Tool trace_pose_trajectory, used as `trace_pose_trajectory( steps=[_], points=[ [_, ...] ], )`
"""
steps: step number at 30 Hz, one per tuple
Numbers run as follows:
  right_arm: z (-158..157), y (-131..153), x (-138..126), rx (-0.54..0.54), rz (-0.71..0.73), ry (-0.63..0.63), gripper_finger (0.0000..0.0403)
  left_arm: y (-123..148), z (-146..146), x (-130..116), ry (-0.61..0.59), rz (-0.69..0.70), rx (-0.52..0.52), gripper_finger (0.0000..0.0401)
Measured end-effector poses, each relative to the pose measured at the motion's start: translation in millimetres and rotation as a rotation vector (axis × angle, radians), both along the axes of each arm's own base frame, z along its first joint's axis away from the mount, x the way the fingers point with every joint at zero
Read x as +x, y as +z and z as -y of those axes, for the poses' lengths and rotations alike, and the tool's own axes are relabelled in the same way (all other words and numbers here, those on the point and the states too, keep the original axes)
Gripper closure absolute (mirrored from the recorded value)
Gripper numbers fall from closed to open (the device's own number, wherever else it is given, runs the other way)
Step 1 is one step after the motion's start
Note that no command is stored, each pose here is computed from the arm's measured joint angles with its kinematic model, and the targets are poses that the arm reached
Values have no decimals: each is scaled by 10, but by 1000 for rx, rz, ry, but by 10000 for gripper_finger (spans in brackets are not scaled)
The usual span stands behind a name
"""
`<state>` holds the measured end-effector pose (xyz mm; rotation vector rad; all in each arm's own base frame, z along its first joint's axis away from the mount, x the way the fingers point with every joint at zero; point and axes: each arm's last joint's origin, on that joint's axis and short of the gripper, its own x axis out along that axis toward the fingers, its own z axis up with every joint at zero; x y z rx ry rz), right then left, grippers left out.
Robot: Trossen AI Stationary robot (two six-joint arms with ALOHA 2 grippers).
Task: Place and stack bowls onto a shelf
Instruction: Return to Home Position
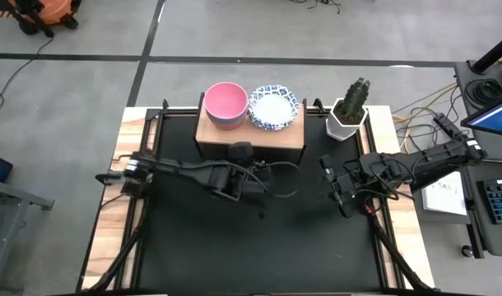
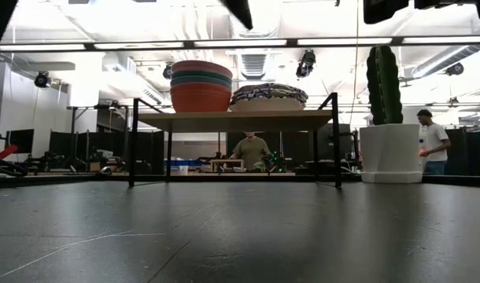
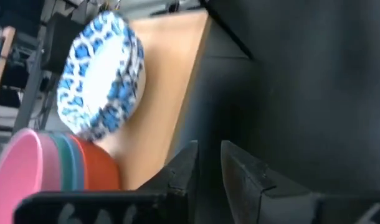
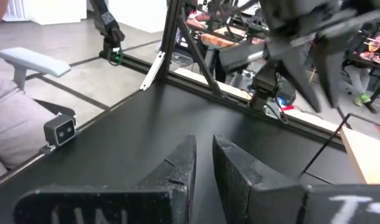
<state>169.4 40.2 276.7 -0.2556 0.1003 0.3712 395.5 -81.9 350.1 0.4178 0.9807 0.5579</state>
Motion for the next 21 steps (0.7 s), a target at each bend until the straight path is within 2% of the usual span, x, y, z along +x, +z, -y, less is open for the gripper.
trace_pose_trajectory(
  steps=[3, 6, 8, 13, 15, 17, 19, 21],
  points=[
    [0, -1, 0, 0, 0, 1, 360, -195, 46, -154, 5, 32, -24, 358],
    [0, -1, -1, 0, 0, 1, 360, -408, 111, -385, -63, 115, -102, 361],
    [0, -1, -1, 0, 0, 1, 360, -545, 144, -571, -158, 190, -173, 362],
    [-1, 13, 2, 3, 14, 1, 360, -862, 83, -1084, -485, 421, -379, 362],
    [-1, 24, 5, 6, 26, 1, 360, -947, -18, -1324, -542, 530, -412, 362],
    [-1, 19, 5, 5, 21, 0, 360, -1062, -131, -1556, -493, 617, -394, 362],
    [-1, 19, 6, 6, 20, 0, 360, -1159, -234, -1751, -376, 711, -349, 362],
    [3, 19, 7, 4, 21, -15, 360, -1230, -315, -1917, -259, 820, -352, 362]
  ],
)
